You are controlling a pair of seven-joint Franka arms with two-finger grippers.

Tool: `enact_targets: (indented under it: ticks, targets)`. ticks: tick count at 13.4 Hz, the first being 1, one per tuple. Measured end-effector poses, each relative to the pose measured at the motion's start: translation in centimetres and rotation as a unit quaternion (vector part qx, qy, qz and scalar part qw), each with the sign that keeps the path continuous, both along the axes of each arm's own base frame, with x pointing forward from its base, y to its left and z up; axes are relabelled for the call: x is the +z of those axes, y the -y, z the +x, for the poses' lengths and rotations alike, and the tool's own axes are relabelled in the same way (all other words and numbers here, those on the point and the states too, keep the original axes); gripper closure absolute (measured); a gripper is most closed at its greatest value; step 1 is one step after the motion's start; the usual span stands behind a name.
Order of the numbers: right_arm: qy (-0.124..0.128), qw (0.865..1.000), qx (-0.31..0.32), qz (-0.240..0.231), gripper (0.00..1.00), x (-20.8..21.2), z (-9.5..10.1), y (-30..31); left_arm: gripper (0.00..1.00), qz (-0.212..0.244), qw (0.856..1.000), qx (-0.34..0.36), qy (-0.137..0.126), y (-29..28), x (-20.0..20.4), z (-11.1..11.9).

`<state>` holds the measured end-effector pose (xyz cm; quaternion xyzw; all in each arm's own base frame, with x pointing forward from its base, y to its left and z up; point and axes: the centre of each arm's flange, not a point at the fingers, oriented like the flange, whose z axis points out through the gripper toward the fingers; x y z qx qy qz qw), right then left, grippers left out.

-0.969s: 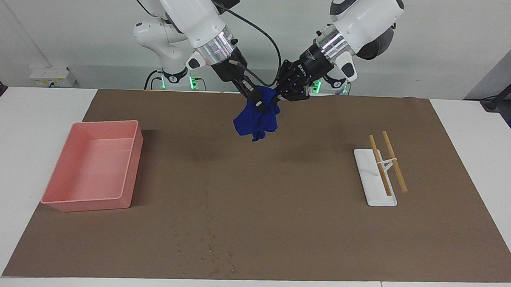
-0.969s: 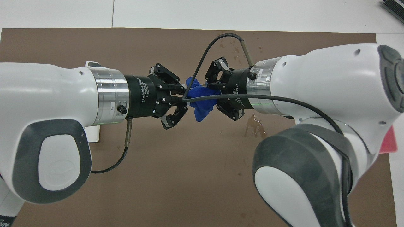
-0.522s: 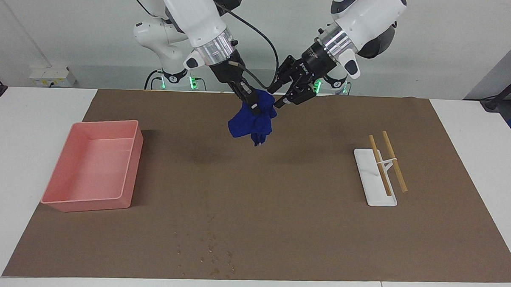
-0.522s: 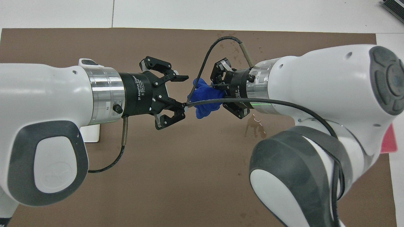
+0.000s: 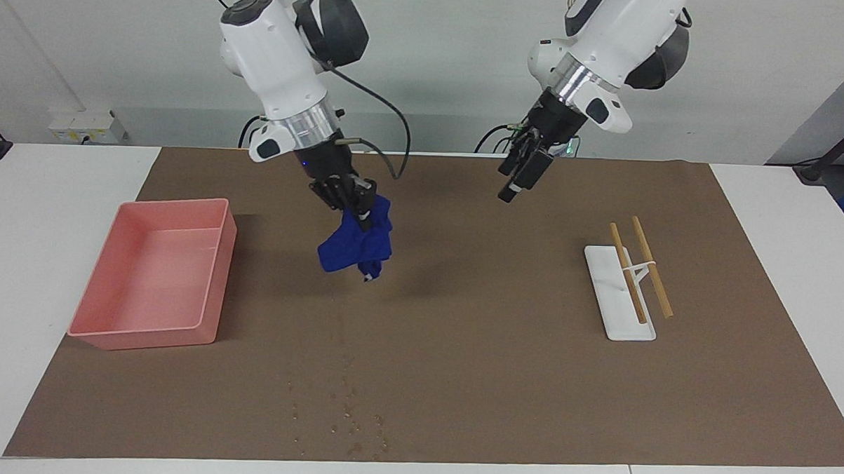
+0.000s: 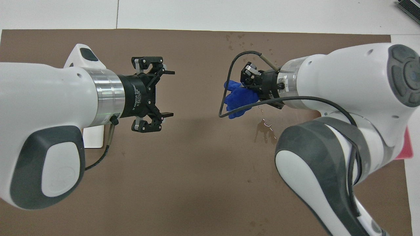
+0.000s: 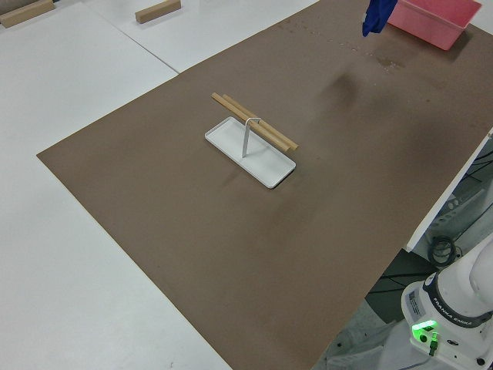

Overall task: Wipe water with towel using both arms
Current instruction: 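Lower the towel onto the water with the right gripper while the left retracts, then wipe the towel across the water streak with the right gripper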

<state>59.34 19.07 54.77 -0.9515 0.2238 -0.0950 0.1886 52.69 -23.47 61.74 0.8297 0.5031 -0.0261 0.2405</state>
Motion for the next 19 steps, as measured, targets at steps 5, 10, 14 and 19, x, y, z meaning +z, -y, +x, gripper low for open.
enact_targets:
  ticks: [5,10,14,19]
  targets:
    - [0.061,0.996,0.057,-0.042,0.85,-10.2,3.8,3.0,0.00,0.142,0.964,-0.207,0.092,-7.7,-0.7,2.2]
    - [0.018,0.997,0.058,-0.056,0.85,-19.2,3.2,3.1,0.00,0.227,0.862,-0.440,0.110,-16.1,-1.0,2.4]
    - [-0.031,0.995,0.064,-0.067,0.85,-23.1,-0.6,3.7,0.00,0.241,0.790,-0.560,0.066,-17.3,0.9,0.8]
    - [-0.101,0.990,0.070,-0.072,0.85,-24.0,-5.0,4.7,0.00,0.235,0.778,-0.581,0.054,-17.2,0.6,0.5]
